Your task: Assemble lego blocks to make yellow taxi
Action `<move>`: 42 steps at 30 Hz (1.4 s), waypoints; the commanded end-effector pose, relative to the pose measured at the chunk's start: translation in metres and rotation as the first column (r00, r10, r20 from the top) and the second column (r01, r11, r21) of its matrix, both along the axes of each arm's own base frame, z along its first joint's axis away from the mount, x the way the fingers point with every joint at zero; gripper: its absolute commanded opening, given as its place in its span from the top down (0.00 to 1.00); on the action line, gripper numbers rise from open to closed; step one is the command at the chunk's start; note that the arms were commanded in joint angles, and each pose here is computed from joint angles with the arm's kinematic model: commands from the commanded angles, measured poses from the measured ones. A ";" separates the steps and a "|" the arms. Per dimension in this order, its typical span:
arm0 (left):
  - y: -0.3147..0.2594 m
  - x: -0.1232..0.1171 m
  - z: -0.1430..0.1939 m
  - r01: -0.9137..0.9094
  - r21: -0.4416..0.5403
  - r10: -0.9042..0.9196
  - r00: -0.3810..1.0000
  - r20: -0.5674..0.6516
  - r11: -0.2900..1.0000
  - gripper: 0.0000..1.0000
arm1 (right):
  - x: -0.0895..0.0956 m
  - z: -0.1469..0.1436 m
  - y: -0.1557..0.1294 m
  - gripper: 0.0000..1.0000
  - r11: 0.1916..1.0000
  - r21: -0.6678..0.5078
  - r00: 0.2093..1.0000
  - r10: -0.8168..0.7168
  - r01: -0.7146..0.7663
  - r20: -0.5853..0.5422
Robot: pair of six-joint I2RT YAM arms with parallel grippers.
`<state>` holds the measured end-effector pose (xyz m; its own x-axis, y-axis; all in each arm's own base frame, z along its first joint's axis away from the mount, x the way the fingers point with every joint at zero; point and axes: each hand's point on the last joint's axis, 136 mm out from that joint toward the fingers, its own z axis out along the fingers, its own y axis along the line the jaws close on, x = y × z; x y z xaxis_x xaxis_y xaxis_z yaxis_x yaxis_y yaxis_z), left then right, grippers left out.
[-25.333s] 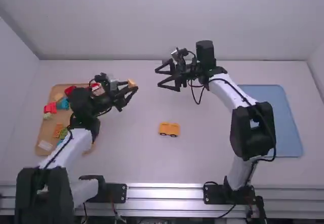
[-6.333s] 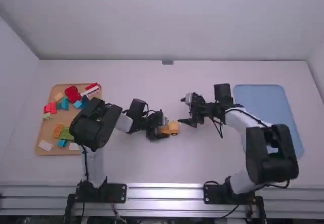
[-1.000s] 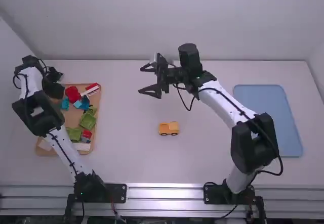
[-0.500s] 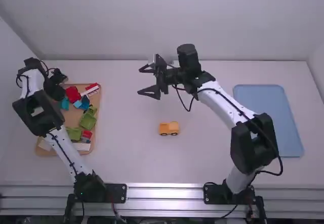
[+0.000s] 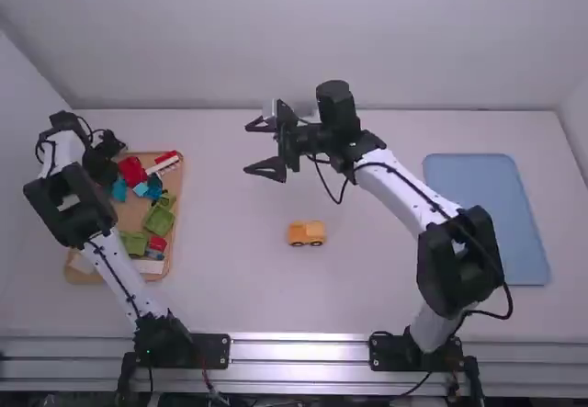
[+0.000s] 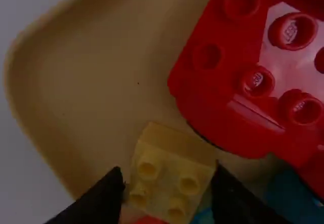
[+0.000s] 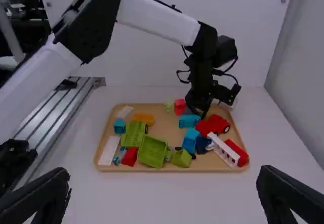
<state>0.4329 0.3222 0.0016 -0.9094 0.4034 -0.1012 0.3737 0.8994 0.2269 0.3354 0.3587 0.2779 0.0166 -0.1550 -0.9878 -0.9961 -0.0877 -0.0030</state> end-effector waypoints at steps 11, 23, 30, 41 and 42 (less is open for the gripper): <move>-0.016 -0.004 -0.006 -0.093 -0.100 0.093 0.996 -0.012 0.991 0.86 | 0.009 0.009 -0.004 0.01 1.000 0.014 1.000 -0.011 0.011 0.009; -0.023 -0.011 0.090 -0.187 -0.193 0.204 0.976 0.073 0.963 0.85 | 0.016 0.006 -0.013 0.01 0.999 0.002 0.999 -0.035 0.035 -0.013; -0.071 -0.018 0.127 -0.019 -0.342 0.074 0.986 0.149 0.939 0.92 | 0.006 0.013 -0.027 0.01 0.997 0.047 0.998 0.060 -0.058 -0.031; -0.154 -0.058 0.150 0.195 -0.197 -0.119 0.932 0.342 0.961 0.98 | 0.009 0.012 -0.036 0.01 0.997 0.048 0.996 0.060 -0.058 -0.058; -0.164 -0.060 0.149 0.225 -0.188 -0.148 0.924 0.352 0.956 0.98 | 0.009 0.012 -0.037 0.01 0.997 0.048 0.996 0.059 -0.057 -0.059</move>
<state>0.3791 0.1960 0.1475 -0.7790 0.4120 -0.4726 0.3835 0.9095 0.1607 0.3446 0.3193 0.2806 -0.0578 -0.1256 -0.9904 -0.9898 -0.1223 0.0732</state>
